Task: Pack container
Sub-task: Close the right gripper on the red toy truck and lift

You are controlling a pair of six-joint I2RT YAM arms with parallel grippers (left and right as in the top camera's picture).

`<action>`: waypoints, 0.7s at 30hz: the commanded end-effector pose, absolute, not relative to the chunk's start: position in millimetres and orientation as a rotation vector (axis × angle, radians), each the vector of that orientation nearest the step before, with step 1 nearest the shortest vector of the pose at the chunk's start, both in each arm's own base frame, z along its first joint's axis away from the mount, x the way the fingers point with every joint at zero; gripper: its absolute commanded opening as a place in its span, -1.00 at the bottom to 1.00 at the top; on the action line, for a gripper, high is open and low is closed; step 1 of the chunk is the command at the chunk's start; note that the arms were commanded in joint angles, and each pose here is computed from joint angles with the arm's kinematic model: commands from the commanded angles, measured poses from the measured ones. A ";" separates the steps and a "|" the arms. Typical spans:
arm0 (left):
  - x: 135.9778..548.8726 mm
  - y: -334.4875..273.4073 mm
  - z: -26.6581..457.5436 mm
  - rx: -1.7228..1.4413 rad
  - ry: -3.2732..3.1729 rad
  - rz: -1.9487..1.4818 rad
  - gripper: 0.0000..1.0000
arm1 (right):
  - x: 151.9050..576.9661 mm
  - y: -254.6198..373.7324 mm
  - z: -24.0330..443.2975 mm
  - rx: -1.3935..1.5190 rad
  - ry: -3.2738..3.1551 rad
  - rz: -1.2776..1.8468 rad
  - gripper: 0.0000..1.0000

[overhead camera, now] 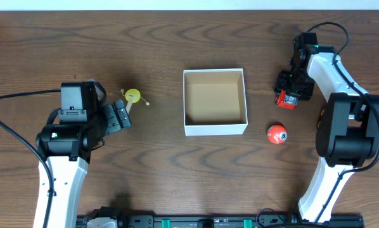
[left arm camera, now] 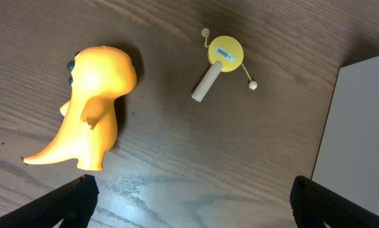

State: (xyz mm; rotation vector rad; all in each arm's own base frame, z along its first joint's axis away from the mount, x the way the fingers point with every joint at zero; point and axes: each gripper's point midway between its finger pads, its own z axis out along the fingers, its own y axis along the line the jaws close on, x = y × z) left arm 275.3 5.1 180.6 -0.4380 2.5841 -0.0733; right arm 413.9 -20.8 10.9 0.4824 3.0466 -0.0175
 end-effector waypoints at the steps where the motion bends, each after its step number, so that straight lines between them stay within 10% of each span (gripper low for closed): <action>1: 277.6 6.8 187.9 -0.439 2.568 -0.069 0.96 | 413.0 -18.8 7.6 0.479 3.055 -0.019 -0.35; 10: 277.6 6.9 187.9 -0.439 2.568 -0.068 0.96 | 424.0 -19.1 32.7 0.469 2.987 -0.006 -0.98; 21: 277.6 6.9 187.9 -0.439 2.567 -0.068 0.96 | 437.5 -3.3 119.5 0.373 2.782 0.028 -0.97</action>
